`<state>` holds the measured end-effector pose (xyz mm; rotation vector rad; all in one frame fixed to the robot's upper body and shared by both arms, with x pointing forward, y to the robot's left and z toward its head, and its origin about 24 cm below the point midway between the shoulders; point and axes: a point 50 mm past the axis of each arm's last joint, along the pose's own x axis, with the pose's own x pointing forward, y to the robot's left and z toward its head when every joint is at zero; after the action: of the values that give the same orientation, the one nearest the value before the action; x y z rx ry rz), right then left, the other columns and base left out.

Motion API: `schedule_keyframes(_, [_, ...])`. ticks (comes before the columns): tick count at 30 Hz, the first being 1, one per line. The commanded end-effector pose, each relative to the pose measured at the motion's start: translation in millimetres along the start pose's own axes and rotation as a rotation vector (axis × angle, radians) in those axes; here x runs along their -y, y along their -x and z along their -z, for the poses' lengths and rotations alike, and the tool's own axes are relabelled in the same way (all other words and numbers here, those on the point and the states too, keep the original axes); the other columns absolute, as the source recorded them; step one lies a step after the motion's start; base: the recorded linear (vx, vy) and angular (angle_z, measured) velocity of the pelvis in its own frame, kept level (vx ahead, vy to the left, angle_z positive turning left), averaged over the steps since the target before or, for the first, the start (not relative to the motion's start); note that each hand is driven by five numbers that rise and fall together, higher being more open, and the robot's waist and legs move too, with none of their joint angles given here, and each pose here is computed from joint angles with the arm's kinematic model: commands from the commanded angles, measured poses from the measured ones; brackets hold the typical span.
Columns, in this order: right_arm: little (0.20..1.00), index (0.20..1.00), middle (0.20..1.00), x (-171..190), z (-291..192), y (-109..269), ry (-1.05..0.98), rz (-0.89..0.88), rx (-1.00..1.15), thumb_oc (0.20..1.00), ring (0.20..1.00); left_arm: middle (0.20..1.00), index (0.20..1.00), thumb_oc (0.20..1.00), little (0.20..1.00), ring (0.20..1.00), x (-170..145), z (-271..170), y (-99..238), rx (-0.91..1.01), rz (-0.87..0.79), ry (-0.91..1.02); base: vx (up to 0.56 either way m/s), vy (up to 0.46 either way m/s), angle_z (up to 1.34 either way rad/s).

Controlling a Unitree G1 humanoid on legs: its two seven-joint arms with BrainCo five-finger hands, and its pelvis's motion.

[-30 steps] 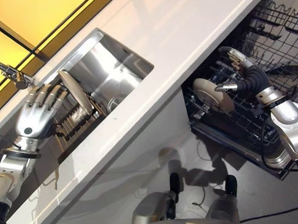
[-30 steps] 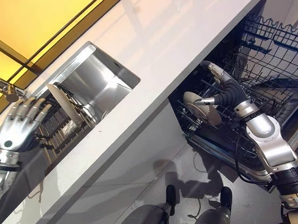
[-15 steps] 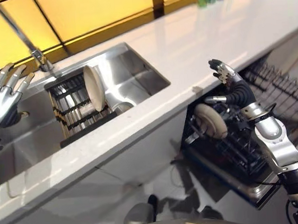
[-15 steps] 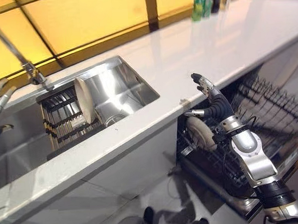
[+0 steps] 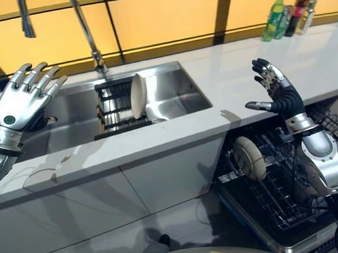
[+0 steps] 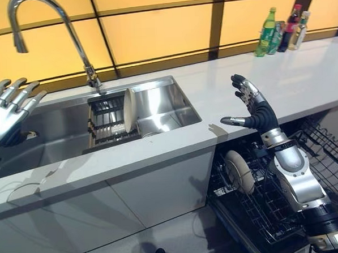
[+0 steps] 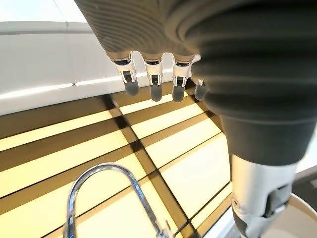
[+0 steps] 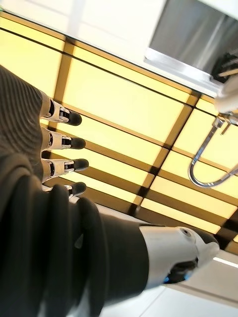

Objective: Pick up plates and place into dishwasher.

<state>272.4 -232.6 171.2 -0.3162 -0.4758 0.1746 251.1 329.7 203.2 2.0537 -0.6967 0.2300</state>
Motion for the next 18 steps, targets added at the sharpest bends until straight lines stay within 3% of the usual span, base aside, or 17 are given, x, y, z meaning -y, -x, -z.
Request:
schedule_keyframes(1, [1.000,1.000,1.000,4.1,-23.4,-10.6,0.001,0.069,0.121,1.000,1.000,1.000,1.000,1.000,1.000,1.000,-28.2,8.3,-27.8,0.011,-0.143,-0.031,-0.02,0.007,0.66])
schedule_keyframes(5, [1.000,1.000,1.000,11.0,-21.2,-10.5,0.034,0.111,0.105,1.000,1.000,1.000,1.000,1.000,1.000,1.000,-21.0,-7.1,-44.9,0.041,-0.172,-0.001,-0.02,0.164,1.02])
schedule_keyframes(9, [1.000,1.000,1.000,13.5,-10.1,1.8,0.009,0.128,0.059,1.000,1.000,1.000,1.000,1.000,1.000,1.000,-14.3,-10.0,-39.8,0.056,-0.153,0.009,0.13,0.255,0.53])
schedule_keyframes(18, [1.000,1.000,1.000,5.9,0.2,28.8,-0.021,0.127,-0.017,1.000,1.000,1.000,1.000,1.000,1.000,1.000,-18.4,-9.6,-40.1,0.072,-0.195,-0.006,0.11,0.121,0.04])
